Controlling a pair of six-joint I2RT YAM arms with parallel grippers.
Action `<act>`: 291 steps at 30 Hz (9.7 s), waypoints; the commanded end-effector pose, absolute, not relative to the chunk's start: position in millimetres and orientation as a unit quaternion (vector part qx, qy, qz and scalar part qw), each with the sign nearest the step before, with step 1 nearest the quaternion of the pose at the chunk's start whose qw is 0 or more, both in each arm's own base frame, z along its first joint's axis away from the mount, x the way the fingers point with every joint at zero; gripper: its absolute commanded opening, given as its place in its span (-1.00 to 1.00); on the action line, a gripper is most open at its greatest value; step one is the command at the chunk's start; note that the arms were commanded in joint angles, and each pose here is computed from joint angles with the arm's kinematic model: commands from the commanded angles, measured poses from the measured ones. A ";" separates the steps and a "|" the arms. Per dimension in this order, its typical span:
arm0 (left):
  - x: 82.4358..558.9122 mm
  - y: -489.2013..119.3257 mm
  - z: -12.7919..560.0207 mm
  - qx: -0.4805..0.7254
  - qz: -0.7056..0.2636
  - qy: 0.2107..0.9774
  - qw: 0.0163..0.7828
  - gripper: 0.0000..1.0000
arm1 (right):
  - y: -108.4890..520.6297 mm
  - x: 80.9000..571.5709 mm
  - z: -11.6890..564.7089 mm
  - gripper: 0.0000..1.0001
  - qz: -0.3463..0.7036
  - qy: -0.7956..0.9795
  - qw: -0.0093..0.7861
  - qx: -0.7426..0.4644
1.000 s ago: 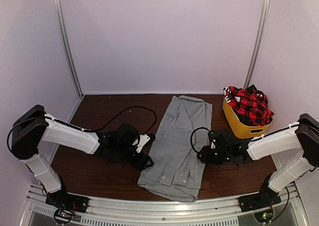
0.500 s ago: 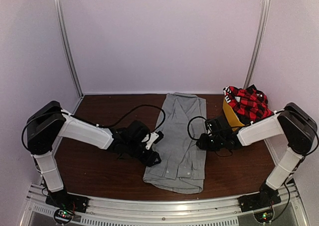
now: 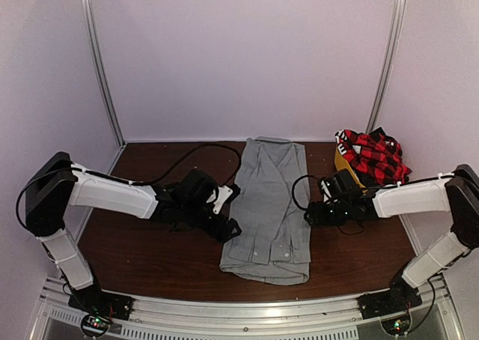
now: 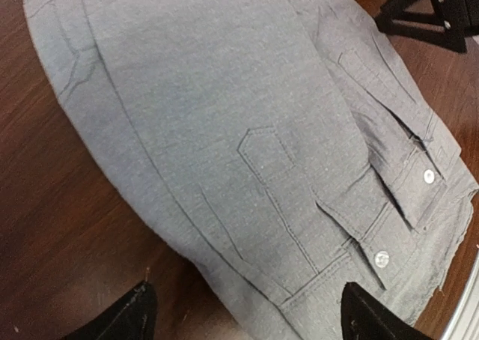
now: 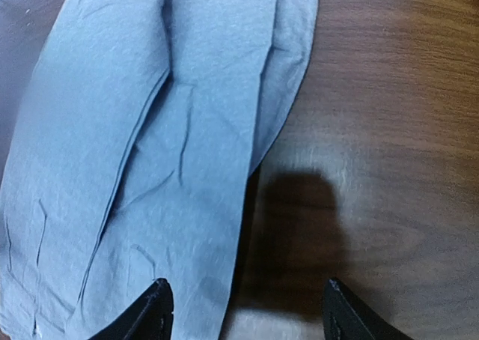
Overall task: Fold and stack the long sleeve shirts
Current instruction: Move the rectangle-folded shirt to the center of the board, then pick up the rectangle-folded shirt from the center of the board, then fold the rectangle-folded shirt at the center of the board, then smooth out the 2/3-rectangle-folded shirt at the center of the board, then pick up the 2/3-rectangle-folded shirt from the center of the board.
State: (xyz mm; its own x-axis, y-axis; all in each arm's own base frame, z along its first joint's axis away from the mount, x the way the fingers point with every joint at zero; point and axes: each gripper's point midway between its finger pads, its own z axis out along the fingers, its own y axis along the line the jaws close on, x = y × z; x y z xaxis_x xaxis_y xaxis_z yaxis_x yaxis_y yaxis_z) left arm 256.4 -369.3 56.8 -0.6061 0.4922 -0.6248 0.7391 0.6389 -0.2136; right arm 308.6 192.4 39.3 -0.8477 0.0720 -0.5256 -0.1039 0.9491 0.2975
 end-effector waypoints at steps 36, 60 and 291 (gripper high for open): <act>216.5 -332.2 107.0 0.377 -0.270 0.828 0.314 0.87 | 272.6 118.3 10.1 0.01 0.056 0.909 0.168 -0.377; 136.9 -368.6 58.4 0.580 -0.199 0.705 0.356 0.84 | 285.4 100.0 39.6 -1.00 0.180 0.901 0.176 -0.354; 181.0 -321.1 163.5 0.431 -0.317 0.702 0.471 0.82 | 295.2 77.3 56.6 -1.00 0.229 0.874 0.166 -0.394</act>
